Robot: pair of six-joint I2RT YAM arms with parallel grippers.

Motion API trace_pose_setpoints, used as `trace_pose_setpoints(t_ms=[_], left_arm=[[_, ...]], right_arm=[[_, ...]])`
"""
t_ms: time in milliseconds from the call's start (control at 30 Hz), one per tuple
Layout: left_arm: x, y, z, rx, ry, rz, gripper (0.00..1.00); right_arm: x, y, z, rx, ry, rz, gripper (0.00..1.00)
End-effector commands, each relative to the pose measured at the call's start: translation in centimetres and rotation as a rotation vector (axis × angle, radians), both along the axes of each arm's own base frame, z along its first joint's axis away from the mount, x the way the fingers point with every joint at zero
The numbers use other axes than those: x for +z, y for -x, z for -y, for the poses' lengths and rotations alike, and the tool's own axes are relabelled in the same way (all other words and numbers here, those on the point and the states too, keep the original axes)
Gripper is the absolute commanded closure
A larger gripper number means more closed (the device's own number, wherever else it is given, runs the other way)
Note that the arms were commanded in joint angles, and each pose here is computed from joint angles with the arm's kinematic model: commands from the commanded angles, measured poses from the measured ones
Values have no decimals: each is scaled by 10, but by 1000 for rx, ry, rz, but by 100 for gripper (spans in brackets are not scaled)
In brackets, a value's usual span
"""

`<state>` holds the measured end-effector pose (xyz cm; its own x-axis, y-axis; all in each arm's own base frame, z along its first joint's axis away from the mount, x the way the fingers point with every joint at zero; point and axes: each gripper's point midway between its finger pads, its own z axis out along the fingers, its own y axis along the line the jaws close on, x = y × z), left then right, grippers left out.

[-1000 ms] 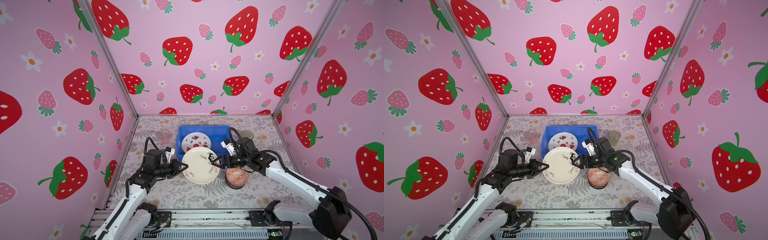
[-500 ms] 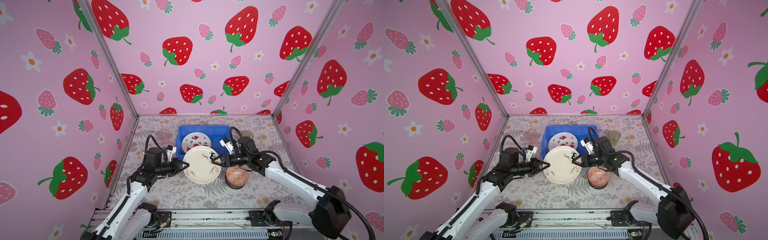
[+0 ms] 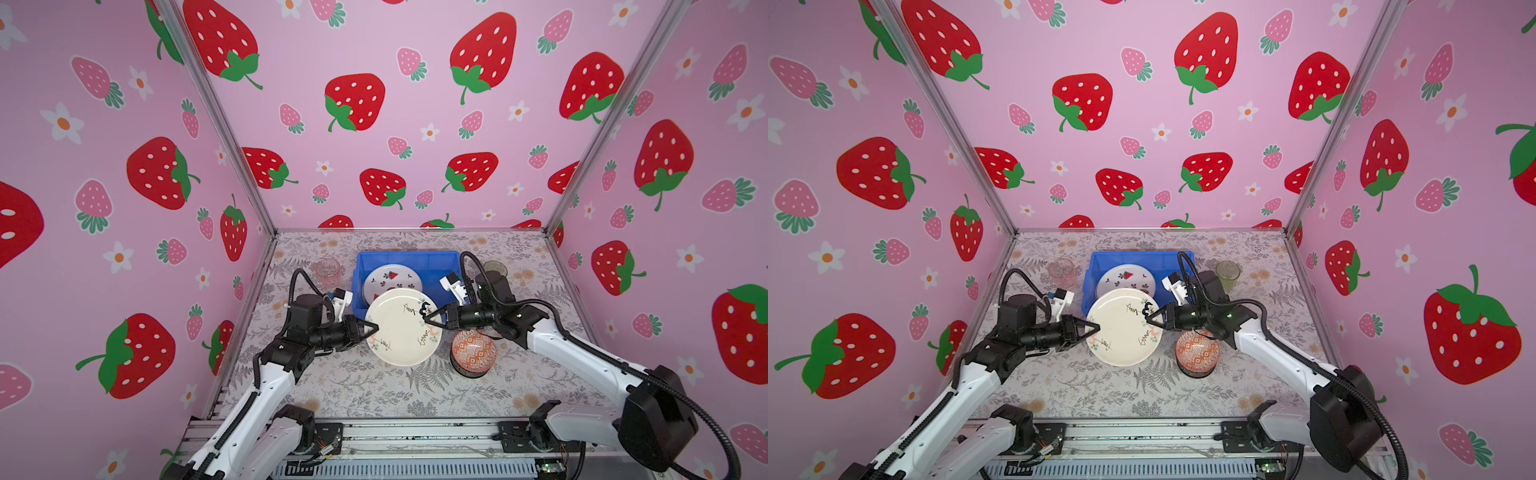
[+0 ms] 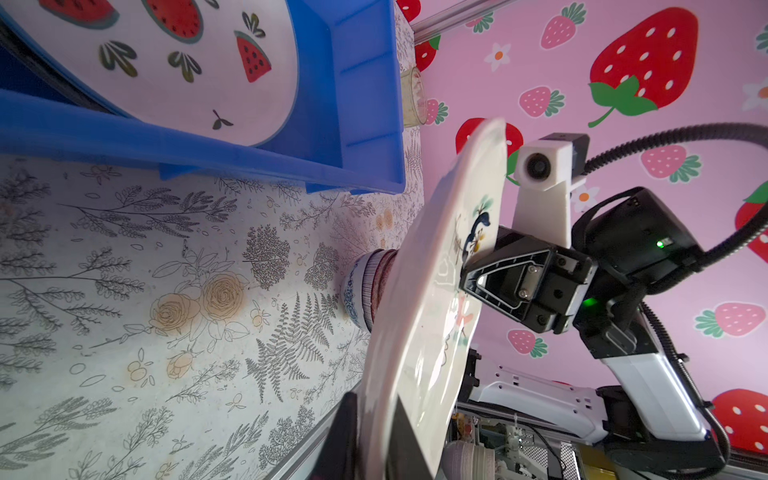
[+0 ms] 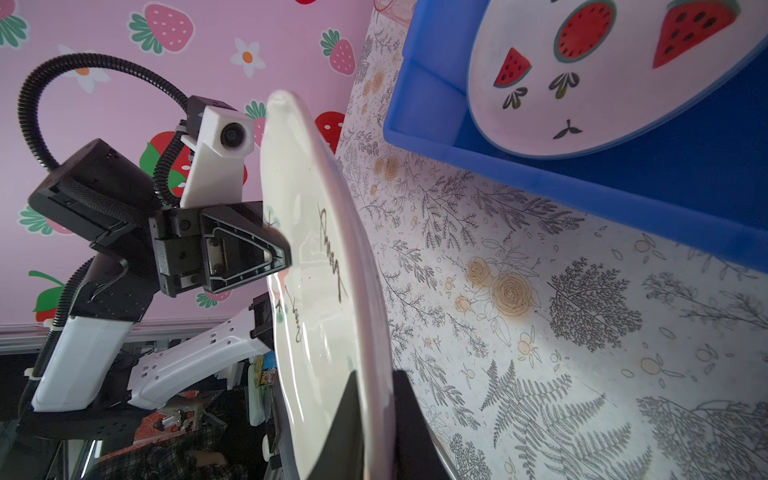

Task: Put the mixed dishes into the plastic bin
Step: 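Lift the white plate upright with the right gripper while the left grips it, then carry the white plate into the bin with the right gripper while the left withdraws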

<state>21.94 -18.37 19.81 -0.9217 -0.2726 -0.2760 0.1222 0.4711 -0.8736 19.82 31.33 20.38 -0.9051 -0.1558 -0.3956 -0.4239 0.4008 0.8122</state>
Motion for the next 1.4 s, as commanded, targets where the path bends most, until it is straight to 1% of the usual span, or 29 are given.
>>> trace_pose_setpoints(t_ms=[0,67,167,300,367,433,500,600,733,833,933,1033,1133,1233,1367], left_arm=[[21,-1,6,-37,34,68,72],[19,-1,6,-35,26,65,60],[18,-2,4,-32,7,70,46],[21,-2,0,-25,-10,82,23],[23,-2,-4,-16,-22,86,14],[25,-4,-9,-3,-36,88,9],[28,-5,-17,18,-49,90,7],[34,-8,-32,60,-82,113,6],[41,-12,-55,100,-161,144,6],[44,-19,-66,92,-234,152,6],[48,-32,-70,72,-272,150,7],[41,-43,-70,66,-265,118,6],[28,-52,-70,94,-249,119,6],[10,-54,-74,117,-267,94,6],[7,-56,-72,110,-255,82,6]], right_arm=[[23,-5,-10,28,-55,70,100],[26,-9,-10,21,-61,74,100],[32,-18,-11,0,-65,76,100],[35,-32,-10,-37,-61,69,100],[37,-39,-9,-53,-64,69,100],[41,-47,-7,-70,-68,71,100],[46,-56,-6,-88,-73,80,100],[49,-71,-3,-118,-73,86,100],[48,-92,-2,-151,-72,85,100],[49,-106,-4,-172,-71,89,100],[47,-123,-5,-213,-60,104,100],[43,-138,-8,-250,-64,99,100],[37,-150,-11,-280,-61,94,100],[31,-162,-14,-298,-47,92,100],[23,-175,-21,-308,-33,84,100]])
